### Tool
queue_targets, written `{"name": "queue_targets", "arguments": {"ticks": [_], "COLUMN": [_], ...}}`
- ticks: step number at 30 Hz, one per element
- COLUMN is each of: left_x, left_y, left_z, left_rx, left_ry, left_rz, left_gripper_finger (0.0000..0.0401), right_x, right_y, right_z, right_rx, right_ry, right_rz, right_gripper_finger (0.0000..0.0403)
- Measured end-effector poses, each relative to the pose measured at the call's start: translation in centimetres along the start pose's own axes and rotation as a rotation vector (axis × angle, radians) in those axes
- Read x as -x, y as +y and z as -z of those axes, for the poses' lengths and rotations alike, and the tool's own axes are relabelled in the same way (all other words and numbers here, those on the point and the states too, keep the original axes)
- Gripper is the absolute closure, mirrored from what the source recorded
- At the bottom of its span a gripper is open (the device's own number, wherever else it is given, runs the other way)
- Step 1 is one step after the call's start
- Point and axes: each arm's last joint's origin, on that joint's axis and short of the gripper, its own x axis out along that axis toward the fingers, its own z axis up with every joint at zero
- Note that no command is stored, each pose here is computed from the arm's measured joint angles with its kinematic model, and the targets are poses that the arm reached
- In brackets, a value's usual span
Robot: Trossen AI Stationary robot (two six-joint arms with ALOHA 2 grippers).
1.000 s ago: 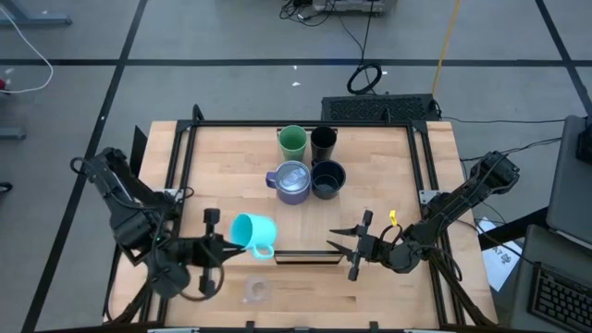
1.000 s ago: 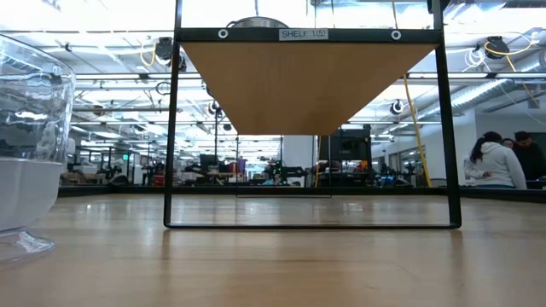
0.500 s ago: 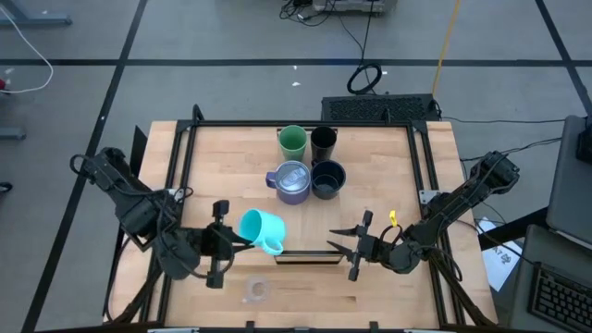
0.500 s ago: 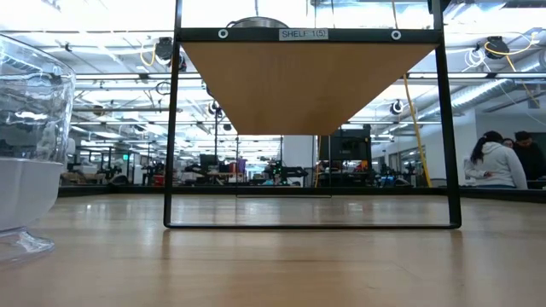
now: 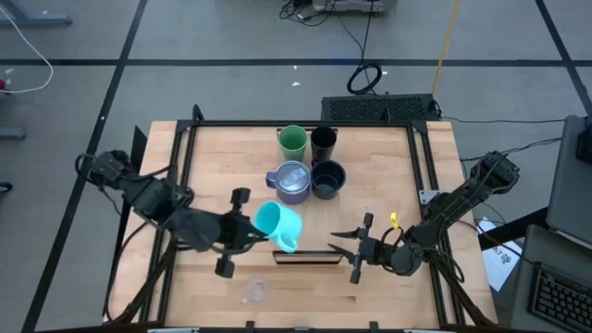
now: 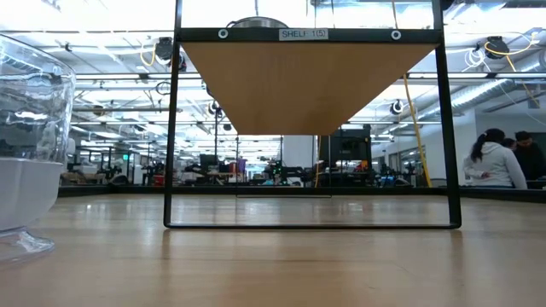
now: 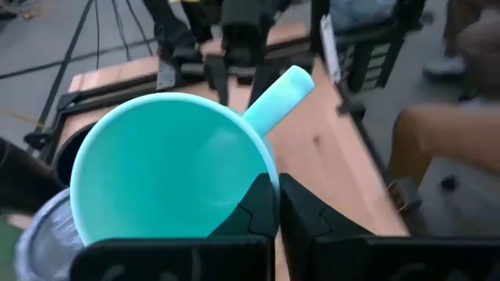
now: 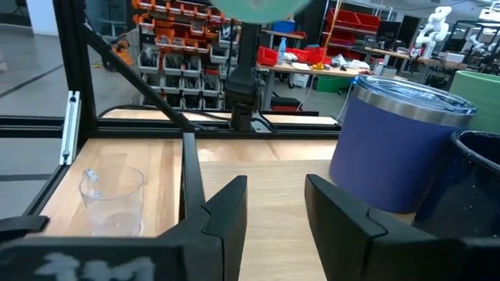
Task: Stack small to large cups/mugs on shelf
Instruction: Put the blue mug on the shelf
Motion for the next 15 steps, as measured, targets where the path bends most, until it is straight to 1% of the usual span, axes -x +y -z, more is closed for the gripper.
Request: {"name": "queue_targets", "arguments": {"ticks": [9,12,15], "left_x": [-2.4,-3.7,-5.0], "left_y": [1.9,2.4,2.7], "left_z": [-1.4,-1.2,-0.9], "left_rx": [-0.108,-0.15,-0.17], "left_ry": [0.217,0.298,0.362], "left_rz": [0.007,-0.007,0.011], "left_gripper_finger": [0.0398,0.0398,0.0398], "right_x": [0.0,0.0,0.0], "right_y": [0.0,0.0,0.0], "right_z": [0.0,0.0,0.0], "right_rx": [0.005,0.005,0.006], "right_ry": [0.0,0.0,0.001], "right_rz": [0.0,0.0,0.0], "right_gripper_finger": [0.0283,0.0283,0.0283]}}
